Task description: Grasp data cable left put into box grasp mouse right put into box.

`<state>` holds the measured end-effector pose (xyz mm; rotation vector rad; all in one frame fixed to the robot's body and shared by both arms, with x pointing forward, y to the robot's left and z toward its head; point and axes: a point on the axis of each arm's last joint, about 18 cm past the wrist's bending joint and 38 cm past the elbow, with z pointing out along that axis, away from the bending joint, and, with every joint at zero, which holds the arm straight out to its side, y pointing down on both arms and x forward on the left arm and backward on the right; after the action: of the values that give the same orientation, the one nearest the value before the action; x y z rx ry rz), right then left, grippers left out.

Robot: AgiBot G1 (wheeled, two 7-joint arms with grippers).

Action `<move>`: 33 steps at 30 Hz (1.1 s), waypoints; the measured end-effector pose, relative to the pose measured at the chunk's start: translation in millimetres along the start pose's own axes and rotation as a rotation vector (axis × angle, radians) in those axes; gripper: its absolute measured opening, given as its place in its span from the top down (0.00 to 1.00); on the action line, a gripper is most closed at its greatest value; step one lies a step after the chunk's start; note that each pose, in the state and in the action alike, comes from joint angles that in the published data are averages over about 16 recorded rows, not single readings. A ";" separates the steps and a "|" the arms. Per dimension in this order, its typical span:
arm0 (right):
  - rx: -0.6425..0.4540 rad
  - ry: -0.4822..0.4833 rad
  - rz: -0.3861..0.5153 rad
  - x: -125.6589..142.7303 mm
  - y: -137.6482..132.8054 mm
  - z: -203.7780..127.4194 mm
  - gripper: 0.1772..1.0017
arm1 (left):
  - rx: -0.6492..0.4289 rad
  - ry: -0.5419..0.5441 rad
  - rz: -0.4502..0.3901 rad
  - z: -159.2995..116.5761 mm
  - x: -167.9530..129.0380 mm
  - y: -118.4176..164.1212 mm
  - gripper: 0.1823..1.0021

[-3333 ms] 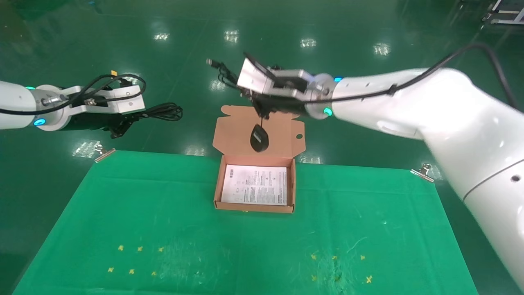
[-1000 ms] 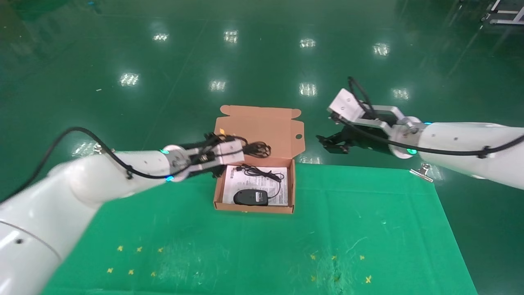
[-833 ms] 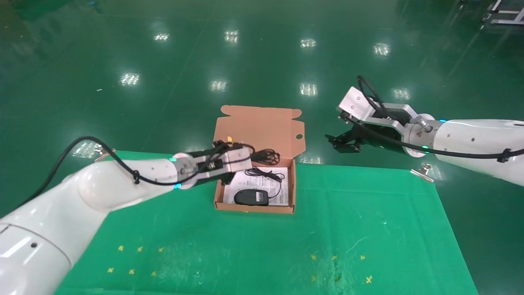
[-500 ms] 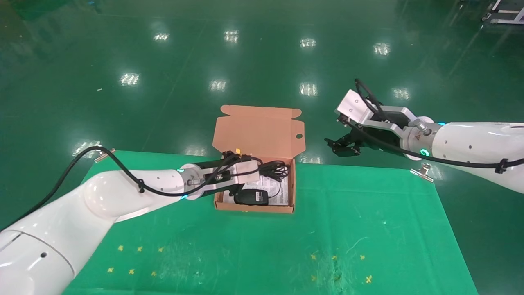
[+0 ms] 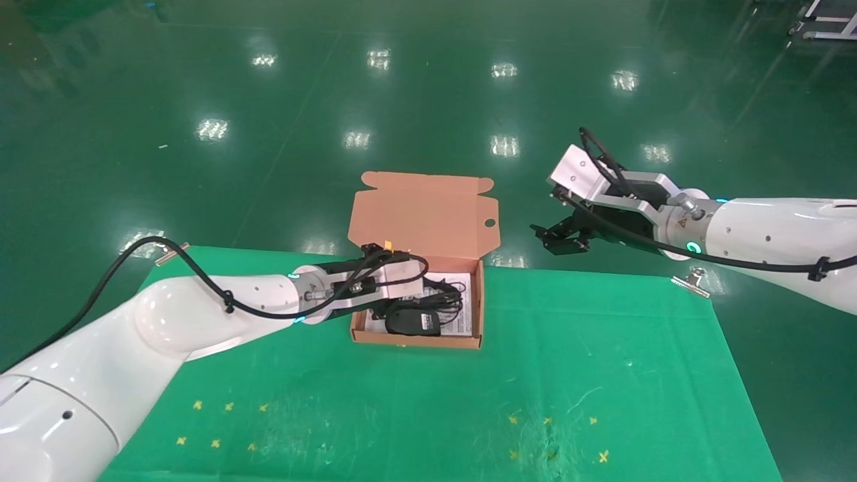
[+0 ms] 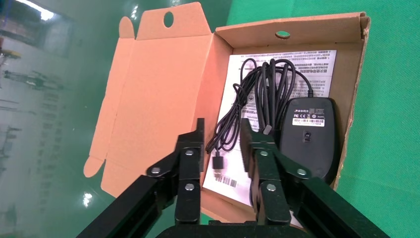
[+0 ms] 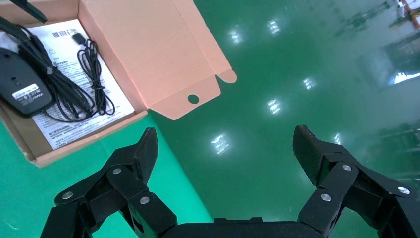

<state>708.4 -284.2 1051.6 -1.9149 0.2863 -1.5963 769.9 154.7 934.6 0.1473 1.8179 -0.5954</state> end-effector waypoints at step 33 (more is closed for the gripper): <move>0.101 -0.200 0.108 -26.0 -7.4 -34.9 0.00 | 0.248 -0.063 -0.444 -90.9 -56.8 22.8 0.10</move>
<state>667.5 -275.7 1037.5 -1.9297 0.2164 -1.3131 719.7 227.8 998.9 -0.1133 1.7181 -1.1262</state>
